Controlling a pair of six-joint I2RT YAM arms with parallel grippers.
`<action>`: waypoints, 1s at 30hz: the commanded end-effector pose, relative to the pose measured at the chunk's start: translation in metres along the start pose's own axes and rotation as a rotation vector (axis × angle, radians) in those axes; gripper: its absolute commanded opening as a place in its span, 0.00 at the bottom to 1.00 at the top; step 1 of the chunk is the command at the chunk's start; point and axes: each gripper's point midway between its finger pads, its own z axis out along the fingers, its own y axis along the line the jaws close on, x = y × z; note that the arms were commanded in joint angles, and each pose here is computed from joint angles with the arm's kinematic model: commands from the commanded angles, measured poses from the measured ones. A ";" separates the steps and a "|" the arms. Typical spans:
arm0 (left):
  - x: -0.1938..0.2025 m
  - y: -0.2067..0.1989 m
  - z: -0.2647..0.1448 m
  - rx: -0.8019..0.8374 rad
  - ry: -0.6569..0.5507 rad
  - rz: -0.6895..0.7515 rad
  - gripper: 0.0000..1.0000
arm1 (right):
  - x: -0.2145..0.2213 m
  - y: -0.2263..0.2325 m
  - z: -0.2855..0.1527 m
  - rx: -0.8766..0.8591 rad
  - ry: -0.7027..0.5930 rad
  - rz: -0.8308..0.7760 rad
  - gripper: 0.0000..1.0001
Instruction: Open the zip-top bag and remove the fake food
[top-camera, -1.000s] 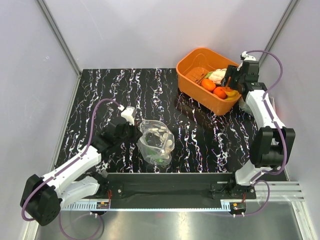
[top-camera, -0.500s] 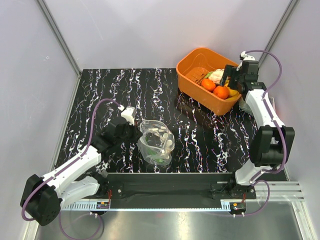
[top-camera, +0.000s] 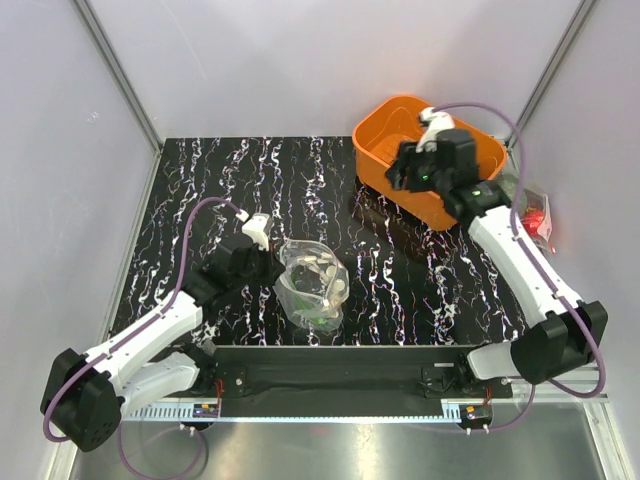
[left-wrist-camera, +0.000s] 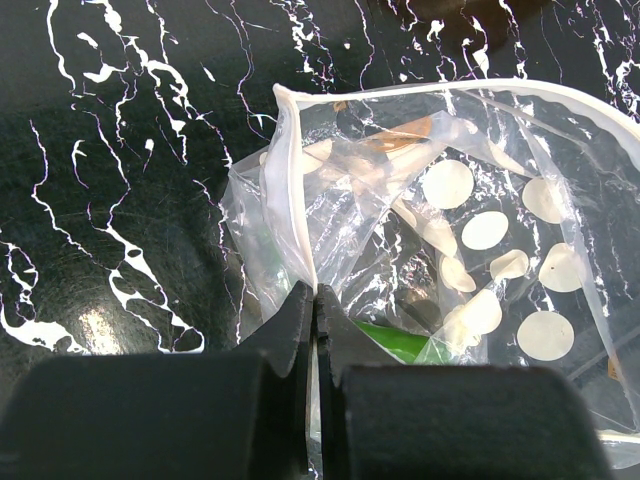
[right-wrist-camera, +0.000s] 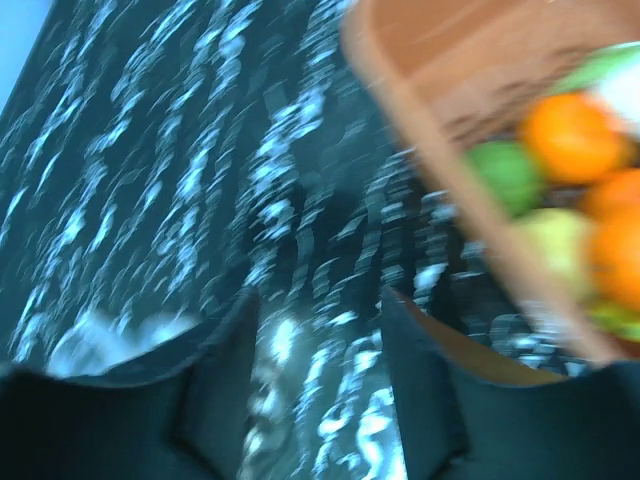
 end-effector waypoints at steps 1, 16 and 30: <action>-0.012 -0.009 -0.002 0.039 -0.041 0.015 0.00 | 0.032 0.055 -0.006 -0.114 0.081 0.010 0.54; -0.006 -0.006 -0.002 0.026 -0.033 -0.003 0.00 | 0.171 0.222 -0.029 -0.507 0.366 -0.110 0.35; 0.007 0.001 -0.005 0.012 -0.040 -0.052 0.00 | 0.278 0.245 -0.017 -0.489 0.539 -0.246 0.33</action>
